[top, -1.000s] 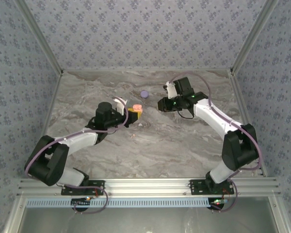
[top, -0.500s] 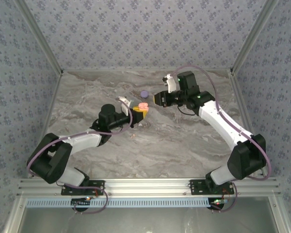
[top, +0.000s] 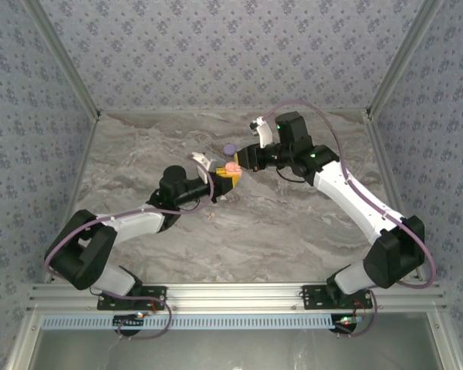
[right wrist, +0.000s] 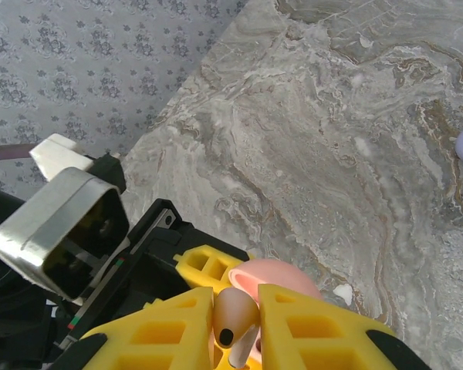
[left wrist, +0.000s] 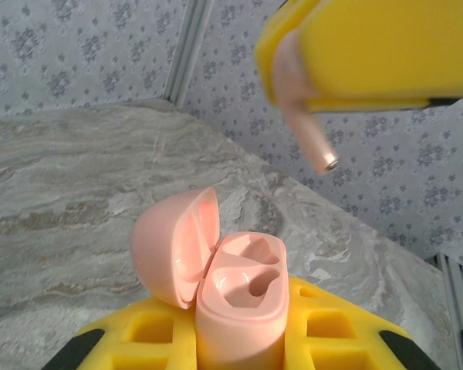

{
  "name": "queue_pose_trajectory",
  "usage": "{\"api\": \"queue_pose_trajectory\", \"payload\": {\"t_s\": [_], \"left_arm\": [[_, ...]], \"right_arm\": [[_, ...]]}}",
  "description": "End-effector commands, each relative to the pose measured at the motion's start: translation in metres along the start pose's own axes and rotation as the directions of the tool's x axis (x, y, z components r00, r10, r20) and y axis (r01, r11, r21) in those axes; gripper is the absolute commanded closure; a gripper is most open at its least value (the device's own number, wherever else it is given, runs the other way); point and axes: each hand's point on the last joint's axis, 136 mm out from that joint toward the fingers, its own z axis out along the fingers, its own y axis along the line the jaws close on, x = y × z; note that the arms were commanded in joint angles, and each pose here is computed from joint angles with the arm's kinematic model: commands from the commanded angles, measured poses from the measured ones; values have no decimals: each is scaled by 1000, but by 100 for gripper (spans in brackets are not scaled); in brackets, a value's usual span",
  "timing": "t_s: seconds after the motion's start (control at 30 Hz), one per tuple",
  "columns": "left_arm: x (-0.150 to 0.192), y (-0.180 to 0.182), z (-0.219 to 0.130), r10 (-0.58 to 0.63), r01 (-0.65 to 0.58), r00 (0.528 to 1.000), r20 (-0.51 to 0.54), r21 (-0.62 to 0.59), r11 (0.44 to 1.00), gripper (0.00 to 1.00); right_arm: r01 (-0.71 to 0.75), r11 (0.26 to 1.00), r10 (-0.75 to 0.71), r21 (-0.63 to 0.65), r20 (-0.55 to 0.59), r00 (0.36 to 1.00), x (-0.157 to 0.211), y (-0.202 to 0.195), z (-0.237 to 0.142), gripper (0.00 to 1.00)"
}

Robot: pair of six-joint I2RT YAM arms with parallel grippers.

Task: Insert the wireless bluetooth earbuds into the charging case

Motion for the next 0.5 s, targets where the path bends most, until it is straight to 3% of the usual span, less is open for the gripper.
{"api": "queue_pose_trajectory", "payload": {"t_s": [0.0,0.47], "left_arm": [[-28,-19,8,34,-40,996,79,78,996,89],[-43,-24,9,-12,0,993,121,102,995,89]], "right_arm": [[63,998,-62,-17,47,997,-17,16,-10,79],[80,996,-79,-24,40,996,-15,20,-8,79]]}}
